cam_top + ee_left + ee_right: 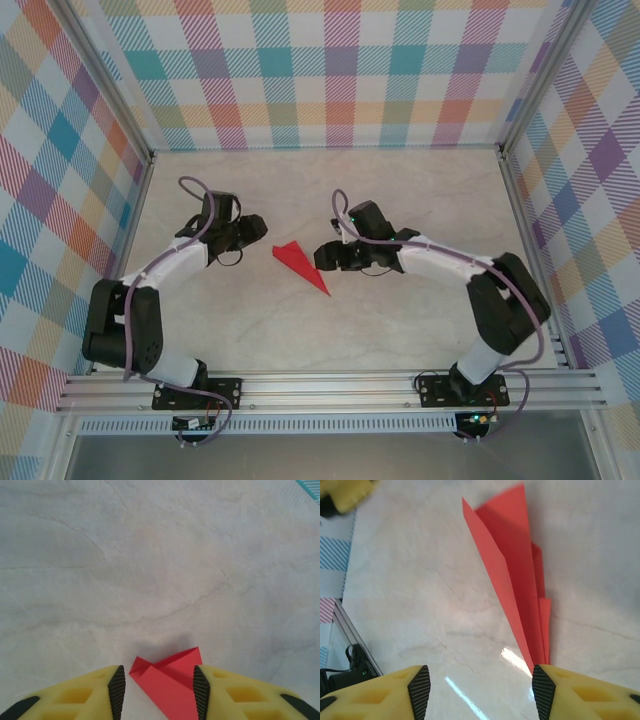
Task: Fold a paper plane with a square sheet of paper (pick it up from the middle)
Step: Fold the wing for the fifth time at the center of the table, then turn over a paper plane at the center of the table.
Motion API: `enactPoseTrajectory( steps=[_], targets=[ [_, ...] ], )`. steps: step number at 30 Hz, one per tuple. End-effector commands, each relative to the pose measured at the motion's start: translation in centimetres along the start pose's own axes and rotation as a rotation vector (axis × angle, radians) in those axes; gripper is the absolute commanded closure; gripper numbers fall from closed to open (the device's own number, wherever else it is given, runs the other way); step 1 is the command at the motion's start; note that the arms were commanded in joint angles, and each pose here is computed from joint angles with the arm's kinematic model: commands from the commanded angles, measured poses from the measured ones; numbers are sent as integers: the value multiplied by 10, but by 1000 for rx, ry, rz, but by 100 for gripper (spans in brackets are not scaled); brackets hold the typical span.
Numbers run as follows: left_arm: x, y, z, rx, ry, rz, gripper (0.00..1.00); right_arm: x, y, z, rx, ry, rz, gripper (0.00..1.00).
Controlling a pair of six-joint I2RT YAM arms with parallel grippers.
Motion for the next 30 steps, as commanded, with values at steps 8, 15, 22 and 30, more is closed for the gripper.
enactPoseTrajectory(
  steps=[8, 15, 22, 30],
  targets=[
    [-25, -31, -58, 118, 35, 181, 21, -70, -71, 7, 71, -313, -434, 11],
    [1, -59, -81, 136, 57, 261, 14, -84, -94, -2, 89, -354, -528, 0],
    [31, -74, -93, 186, 89, 450, 19, -90, -110, -11, 100, -353, -578, 0],
    [44, -73, -104, 95, 104, 470, 41, -91, -113, -14, 94, -346, -589, 0]
  ],
)
Point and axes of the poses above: each hand's point on the last joint's axis, 136 mm out from that joint toward the fingers, its own x axis out along the fingers, its own y axis along the line the jaws close on, z = x × y, the point moved 2 cm from there along -x, back along the fingers, and after that the axes turned 6 degrees about x, right-handed, at the moved point
